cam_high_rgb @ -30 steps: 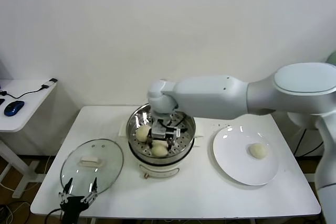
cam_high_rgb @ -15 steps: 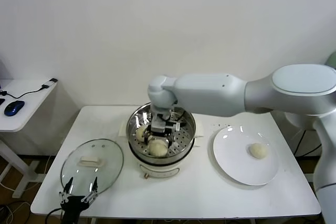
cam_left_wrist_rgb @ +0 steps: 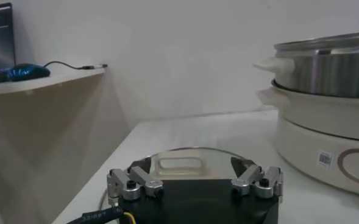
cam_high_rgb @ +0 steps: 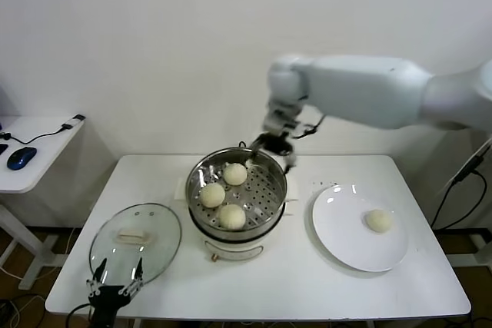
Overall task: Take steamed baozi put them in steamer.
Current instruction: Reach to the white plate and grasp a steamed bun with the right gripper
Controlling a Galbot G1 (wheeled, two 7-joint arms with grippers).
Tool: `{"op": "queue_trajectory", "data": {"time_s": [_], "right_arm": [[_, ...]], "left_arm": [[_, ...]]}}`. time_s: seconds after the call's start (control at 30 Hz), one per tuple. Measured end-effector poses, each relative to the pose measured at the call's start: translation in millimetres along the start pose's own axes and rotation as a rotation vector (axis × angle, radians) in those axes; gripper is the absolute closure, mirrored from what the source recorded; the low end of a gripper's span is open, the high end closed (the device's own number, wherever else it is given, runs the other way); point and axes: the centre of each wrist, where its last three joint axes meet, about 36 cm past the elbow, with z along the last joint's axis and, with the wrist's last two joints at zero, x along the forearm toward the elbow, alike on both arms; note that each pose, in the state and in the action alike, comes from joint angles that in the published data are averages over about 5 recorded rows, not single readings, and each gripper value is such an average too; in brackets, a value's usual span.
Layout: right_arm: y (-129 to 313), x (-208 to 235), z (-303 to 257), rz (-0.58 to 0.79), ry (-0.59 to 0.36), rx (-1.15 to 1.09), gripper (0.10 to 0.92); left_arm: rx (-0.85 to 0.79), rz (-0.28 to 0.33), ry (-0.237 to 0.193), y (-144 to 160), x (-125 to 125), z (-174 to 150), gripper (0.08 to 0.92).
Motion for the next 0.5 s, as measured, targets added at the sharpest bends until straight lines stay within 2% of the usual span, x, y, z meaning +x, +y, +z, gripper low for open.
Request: {"op": "queue_trajectory", "data": {"time_s": [0.2, 0.5], "right_arm": [[92, -8, 68, 0.011, 0.028, -0.325, 0.200], [203, -81, 121, 0.000, 0.051, -0.670, 0.200]], "left_arm": [[0.003, -0.002, -0.001, 0, -2, -1, 0.177], [0.004, -0.011, 0.013, 0, 1, 2, 0.177]]}}
